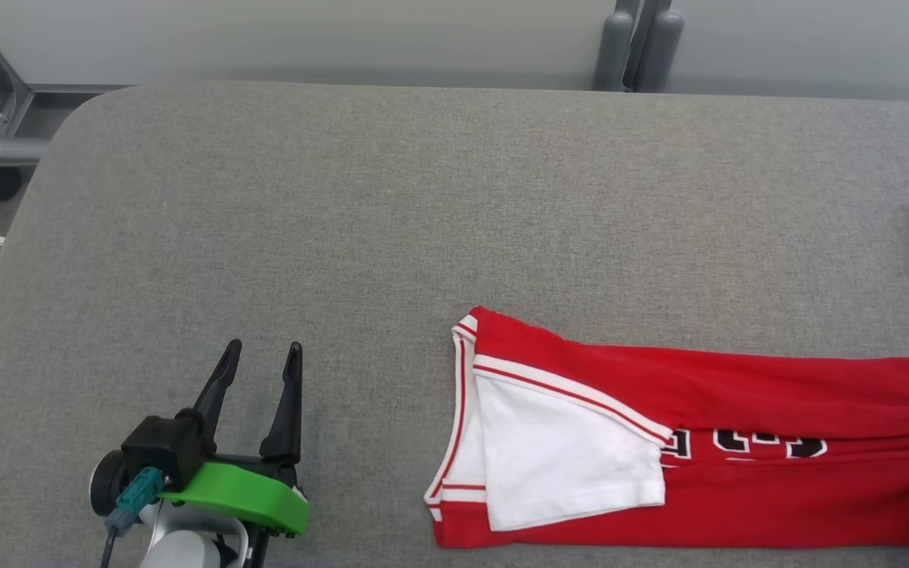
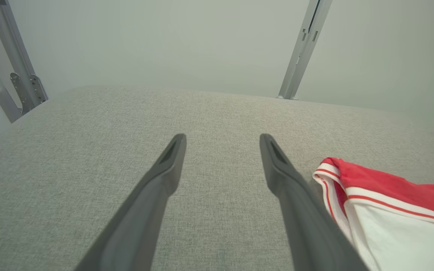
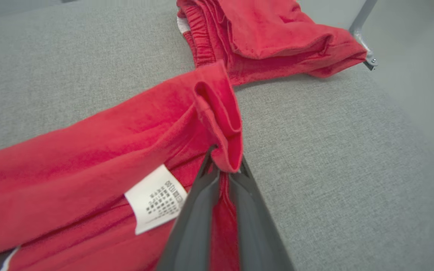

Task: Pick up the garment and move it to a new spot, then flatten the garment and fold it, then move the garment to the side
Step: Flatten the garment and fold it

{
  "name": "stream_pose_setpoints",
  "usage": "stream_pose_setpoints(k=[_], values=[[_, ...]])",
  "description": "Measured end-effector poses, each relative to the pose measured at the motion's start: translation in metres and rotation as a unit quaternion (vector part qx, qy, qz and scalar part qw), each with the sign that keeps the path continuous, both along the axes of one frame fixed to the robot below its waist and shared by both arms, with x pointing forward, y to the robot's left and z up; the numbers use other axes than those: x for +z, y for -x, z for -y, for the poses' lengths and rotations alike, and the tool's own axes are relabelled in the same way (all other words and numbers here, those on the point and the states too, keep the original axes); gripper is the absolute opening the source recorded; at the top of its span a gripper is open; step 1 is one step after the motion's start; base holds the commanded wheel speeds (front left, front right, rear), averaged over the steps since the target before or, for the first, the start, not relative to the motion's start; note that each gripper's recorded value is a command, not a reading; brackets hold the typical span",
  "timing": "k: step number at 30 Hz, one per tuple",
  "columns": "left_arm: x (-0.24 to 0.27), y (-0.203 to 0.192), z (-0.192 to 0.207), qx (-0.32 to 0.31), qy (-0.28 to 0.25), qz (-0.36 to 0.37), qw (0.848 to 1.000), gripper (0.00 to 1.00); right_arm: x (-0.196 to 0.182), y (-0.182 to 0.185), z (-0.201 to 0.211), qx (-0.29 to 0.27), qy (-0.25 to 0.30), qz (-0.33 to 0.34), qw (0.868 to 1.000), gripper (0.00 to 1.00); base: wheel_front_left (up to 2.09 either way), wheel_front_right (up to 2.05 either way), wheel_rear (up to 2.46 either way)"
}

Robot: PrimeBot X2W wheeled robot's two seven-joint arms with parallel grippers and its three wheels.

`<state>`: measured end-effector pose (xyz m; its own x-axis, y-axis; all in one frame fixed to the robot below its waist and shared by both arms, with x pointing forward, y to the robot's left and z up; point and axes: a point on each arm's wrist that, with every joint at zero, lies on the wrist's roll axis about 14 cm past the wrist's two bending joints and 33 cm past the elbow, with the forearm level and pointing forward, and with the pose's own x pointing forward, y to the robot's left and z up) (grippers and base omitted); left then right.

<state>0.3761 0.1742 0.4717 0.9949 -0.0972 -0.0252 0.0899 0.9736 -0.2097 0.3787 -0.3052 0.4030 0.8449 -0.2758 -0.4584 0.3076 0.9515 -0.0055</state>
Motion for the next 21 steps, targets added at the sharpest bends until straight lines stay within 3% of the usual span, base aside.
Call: stream_pose_setpoints(k=[5,7,14,21], values=[[0.001,-0.002,0.003,-0.005,0.000,0.002,1.000,1.00,0.029,0.001,0.028,-0.023,0.033,0.028,0.999,0.00,0.00,0.00,0.00],[0.001,-0.003,0.005,-0.007,0.001,0.002,1.000,1.00,0.033,-0.004,0.020,-0.008,0.034,0.028,0.999,0.00,0.00,0.00,0.00],[0.003,-0.001,0.008,-0.012,0.001,0.004,1.000,1.00,0.039,-0.020,-0.061,0.082,-0.050,0.028,0.995,0.00,0.00,0.00,0.00],[0.004,0.002,0.002,-0.005,0.000,0.006,1.000,1.00,0.040,-0.017,-0.151,0.196,-0.138,0.014,0.971,0.00,0.00,0.00,0.00]])
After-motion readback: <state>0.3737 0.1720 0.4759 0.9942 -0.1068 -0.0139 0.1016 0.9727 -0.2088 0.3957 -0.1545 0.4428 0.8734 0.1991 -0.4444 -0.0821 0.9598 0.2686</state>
